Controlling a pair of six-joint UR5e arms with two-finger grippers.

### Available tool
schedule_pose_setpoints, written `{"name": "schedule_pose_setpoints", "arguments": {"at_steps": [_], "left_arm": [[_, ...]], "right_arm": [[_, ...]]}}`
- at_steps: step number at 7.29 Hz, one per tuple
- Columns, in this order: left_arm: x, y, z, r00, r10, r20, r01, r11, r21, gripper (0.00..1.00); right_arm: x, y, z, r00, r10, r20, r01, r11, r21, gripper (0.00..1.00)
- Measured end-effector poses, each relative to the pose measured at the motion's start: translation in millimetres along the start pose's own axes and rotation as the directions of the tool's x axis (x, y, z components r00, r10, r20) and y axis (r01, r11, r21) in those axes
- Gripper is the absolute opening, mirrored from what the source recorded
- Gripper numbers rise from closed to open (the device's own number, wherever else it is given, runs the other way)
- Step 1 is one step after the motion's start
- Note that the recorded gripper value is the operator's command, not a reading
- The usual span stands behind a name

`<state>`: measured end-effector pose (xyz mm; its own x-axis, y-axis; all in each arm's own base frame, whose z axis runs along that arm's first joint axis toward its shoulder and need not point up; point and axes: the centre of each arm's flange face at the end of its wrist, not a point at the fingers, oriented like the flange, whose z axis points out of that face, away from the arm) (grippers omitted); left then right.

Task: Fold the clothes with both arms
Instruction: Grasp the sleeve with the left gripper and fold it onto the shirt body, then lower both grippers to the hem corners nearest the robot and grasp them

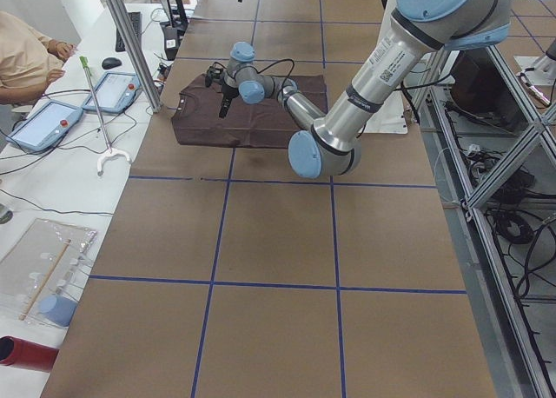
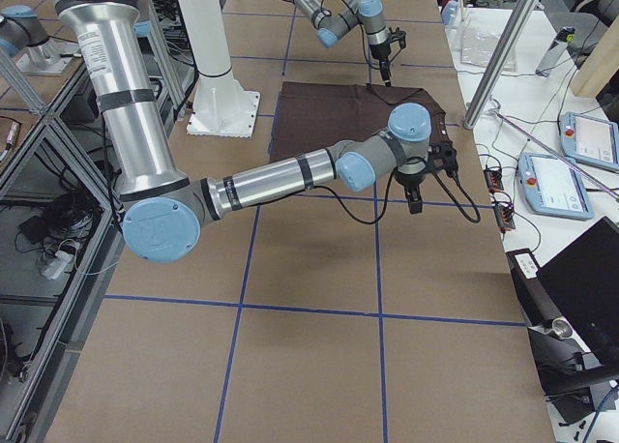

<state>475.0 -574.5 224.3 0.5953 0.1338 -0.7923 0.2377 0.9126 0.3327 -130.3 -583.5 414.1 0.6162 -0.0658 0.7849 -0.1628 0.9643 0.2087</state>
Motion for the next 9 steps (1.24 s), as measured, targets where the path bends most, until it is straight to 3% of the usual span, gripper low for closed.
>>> {"name": "schedule_pose_setpoints", "arguments": {"at_steps": [1, 3, 6, 8, 9], "left_arm": [[-10, 20, -21, 0.999, 0.018, -0.033, -0.018, 1.0, 0.004, 1.0], [-13, 83, -61, 0.992, 0.05, -0.115, -0.052, 0.998, -0.017, 1.0], [-19, 202, -95, 0.987, -0.062, -0.151, 0.044, 0.992, -0.116, 1.0], [-15, 278, -82, 0.982, -0.16, -0.095, 0.142, 0.974, -0.177, 0.65], [-17, 307, -75, 0.978, -0.201, -0.06, 0.185, 0.962, -0.2, 0.64]], "right_arm": [[-49, 29, 12, 0.999, 0.05, 0.001, -0.05, 0.999, 0.006, 1.0], [-136, 132, 31, 0.986, 0.166, 0.006, -0.166, 0.986, 0.004, 0.99], [-225, 295, 52, 0.947, 0.319, 0.035, -0.32, 0.946, 0.041, 0.96], [-219, 360, 58, 0.939, 0.335, 0.079, -0.339, 0.939, 0.056, 0.95], [-216, 371, 60, 0.939, 0.334, 0.086, -0.339, 0.938, 0.064, 0.95]]}}
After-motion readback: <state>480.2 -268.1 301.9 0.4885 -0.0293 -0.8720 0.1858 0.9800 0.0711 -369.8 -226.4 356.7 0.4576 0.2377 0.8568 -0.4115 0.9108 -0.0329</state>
